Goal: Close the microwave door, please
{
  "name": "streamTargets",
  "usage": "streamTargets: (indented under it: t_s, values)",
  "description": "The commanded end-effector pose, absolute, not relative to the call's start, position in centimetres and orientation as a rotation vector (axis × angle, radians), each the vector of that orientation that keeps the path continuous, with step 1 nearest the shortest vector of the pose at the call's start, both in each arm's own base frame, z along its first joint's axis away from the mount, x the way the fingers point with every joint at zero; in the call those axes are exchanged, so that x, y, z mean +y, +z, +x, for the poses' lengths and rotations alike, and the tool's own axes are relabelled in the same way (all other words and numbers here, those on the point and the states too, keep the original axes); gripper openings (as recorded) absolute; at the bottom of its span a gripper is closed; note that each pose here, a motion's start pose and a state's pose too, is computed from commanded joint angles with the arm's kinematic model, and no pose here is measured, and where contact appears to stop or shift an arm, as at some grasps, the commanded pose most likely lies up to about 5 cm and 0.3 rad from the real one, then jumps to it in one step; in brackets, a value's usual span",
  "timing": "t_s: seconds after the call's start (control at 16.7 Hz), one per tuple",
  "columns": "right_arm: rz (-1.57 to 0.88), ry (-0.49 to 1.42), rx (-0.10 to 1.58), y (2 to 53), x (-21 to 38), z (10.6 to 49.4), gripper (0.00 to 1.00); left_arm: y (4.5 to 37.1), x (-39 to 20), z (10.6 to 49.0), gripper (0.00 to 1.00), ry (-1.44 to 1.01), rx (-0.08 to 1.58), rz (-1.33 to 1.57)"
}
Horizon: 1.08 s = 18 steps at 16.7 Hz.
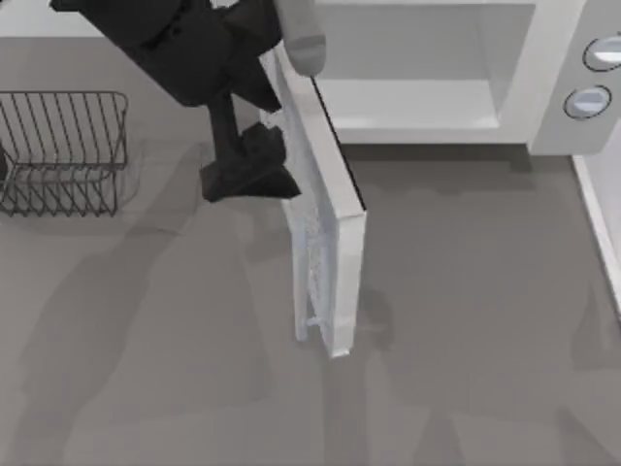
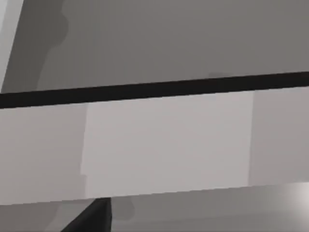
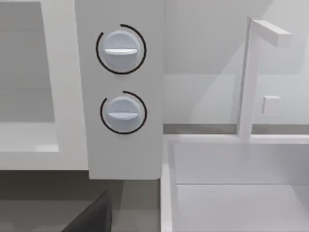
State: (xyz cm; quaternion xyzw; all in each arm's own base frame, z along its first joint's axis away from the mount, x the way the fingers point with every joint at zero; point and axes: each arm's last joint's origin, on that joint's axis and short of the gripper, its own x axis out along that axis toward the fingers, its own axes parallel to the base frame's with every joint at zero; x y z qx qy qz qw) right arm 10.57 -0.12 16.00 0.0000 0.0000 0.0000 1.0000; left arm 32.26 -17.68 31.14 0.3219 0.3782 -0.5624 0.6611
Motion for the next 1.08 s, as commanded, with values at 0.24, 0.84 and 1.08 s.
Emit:
streamTargets:
  t_s: [0.24,0.84,1.08]
  values:
    - [0.0,0.0,0.0,16.0,-0.12,10.57,1.0,30.75,-17.89,32.23,1.0,-1.272,0.856,0.728]
    - [0.0,0.0,0.0,16.0,-0.12,10.57,1.0,30.75,-17.89,32.23,0.32,-1.272,0.856,0.728]
    - [0.0,0.0,0.0,16.0,-0.12,10.57,1.0,30.75,-17.89,32.23,0.02,-1.272,0.856,0.728]
